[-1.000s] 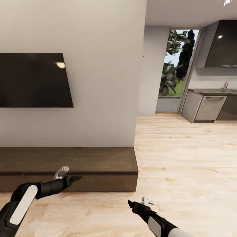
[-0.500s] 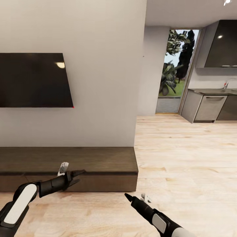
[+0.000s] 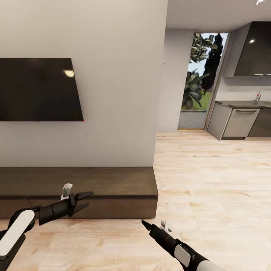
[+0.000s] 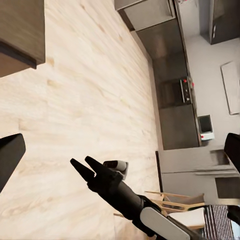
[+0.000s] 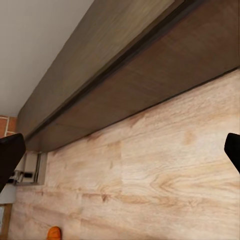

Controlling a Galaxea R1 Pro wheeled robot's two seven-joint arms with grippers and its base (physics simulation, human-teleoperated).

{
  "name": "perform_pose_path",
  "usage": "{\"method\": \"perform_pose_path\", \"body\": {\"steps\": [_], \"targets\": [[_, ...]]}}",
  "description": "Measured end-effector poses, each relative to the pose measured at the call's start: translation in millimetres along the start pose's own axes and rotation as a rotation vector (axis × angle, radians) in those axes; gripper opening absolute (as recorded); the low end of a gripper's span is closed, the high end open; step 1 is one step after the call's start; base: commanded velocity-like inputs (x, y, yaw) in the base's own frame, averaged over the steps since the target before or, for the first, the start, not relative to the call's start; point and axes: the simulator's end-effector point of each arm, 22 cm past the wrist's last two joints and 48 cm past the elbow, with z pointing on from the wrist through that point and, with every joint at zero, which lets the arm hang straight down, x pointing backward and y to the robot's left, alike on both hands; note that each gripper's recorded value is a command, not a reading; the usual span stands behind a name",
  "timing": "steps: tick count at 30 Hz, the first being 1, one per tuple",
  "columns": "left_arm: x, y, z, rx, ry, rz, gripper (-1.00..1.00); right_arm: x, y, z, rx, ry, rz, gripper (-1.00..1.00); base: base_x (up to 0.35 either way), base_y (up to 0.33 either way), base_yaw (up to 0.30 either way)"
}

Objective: Place each of the two pumpkins and all three candles from the living room inside a cabinet in the living room (use any cabinet), then make sure every cabinet is closed, and position the cauldron so it is next to a table in the living room.

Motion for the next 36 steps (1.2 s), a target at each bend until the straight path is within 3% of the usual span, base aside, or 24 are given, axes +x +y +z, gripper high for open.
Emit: {"method": "perform_pose_path", "body": {"steps": [6,11,18,27,36], "targets": [[10,3,6.0,0.028,0.018,-0.017,1.0,3,-6,4.7,-0.007,-0.003,-0.004,1.0,0.0,0.0,0.0],[3,10,-6.4,0.034,0.013,-0.025,1.0,6,-9,8.3,-0.024,-0.004,-0.004,1.0,0.0,0.0,0.0],[6,19,-6.3,0.044,0.014,-0.029,1.0,15,-14,12.5,-0.049,0.001,0.003,1.0,0.0,0.0,0.0],[45,25,16.4,0.074,0.101,-0.044,1.0,22,-26,20.2,-0.042,-0.003,0.006,1.0,0.0,0.0,0.0],[55,36,21.5,0.092,0.109,-0.056,1.0,29,-37,27.4,-0.045,-0.006,0.011,1.0,0.0,0.0,0.0]]}}
